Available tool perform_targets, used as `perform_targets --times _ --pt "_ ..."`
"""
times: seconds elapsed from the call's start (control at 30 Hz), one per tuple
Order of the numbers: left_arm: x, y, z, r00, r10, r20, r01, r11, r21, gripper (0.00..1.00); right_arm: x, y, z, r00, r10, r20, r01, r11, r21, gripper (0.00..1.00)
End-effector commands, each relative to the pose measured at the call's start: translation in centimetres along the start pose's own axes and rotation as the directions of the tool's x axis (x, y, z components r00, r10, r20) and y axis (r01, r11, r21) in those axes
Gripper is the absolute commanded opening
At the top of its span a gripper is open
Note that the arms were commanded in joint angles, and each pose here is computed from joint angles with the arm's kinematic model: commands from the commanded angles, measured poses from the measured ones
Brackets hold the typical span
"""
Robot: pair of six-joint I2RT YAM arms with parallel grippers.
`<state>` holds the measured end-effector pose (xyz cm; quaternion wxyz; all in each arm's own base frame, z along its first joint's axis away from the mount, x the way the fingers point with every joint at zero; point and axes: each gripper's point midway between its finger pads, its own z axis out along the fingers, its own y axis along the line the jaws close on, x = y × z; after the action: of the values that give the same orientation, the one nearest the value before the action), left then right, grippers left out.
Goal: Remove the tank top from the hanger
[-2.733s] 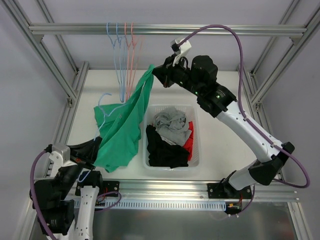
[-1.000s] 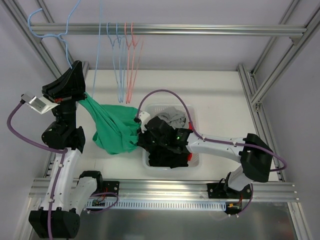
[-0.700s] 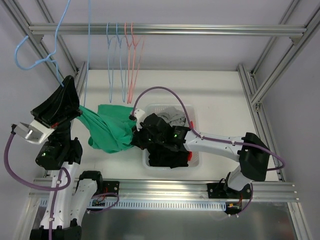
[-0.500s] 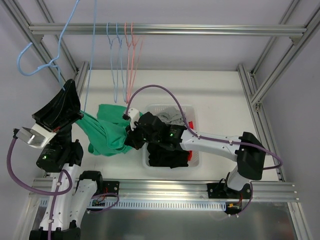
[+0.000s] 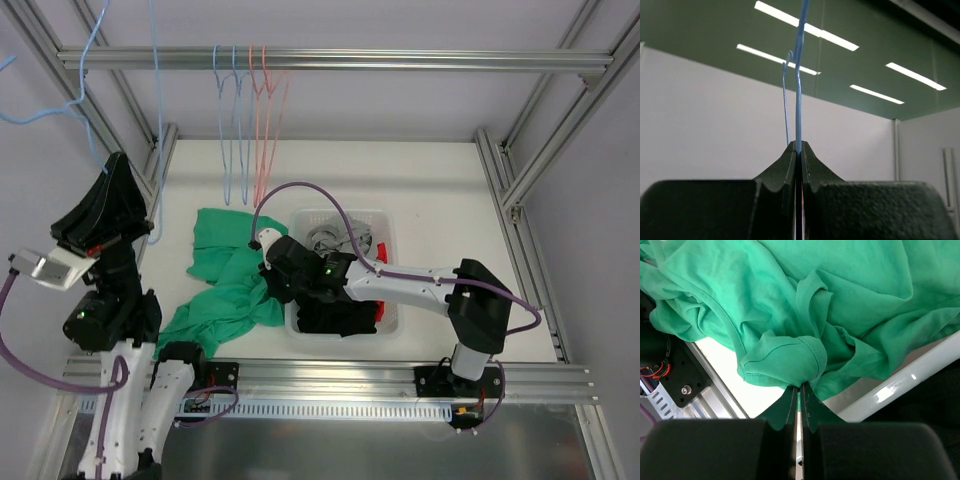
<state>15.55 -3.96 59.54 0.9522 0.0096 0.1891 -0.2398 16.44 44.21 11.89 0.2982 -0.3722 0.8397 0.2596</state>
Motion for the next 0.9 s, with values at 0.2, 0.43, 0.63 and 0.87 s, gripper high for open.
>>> perform_targets --times 0.2,0.43,0.63,0.87 --pt "4.2 7.1 -16.3 0.924 -0.087 -0.372 -0.134 0.837 -0.53 0.0 -6.6 3.9 -4.6 0.977 -0.01 0.211 0.038 0.991 -0.13 0.58" --pt "9.1 6.1 -21.7 0.767 -0.187 -0.614 -0.185 0.851 -0.491 0.0 -8.4 6.3 -7.9 0.96 -0.019 0.278 0.079 0.976 -0.205 1.0" --pt "12.6 4.6 -18.9 0.578 -0.214 -0.787 -0.168 0.913 -0.371 0.0 -9.1 7.0 -10.8 0.947 -0.018 0.321 0.103 0.963 -0.25 0.99" --pt "15.4 5.5 -11.7 0.518 -0.177 -0.837 -0.152 0.944 -0.294 0.0 -8.9 7.2 -12.5 0.941 -0.029 0.338 0.13 0.951 -0.279 0.99"
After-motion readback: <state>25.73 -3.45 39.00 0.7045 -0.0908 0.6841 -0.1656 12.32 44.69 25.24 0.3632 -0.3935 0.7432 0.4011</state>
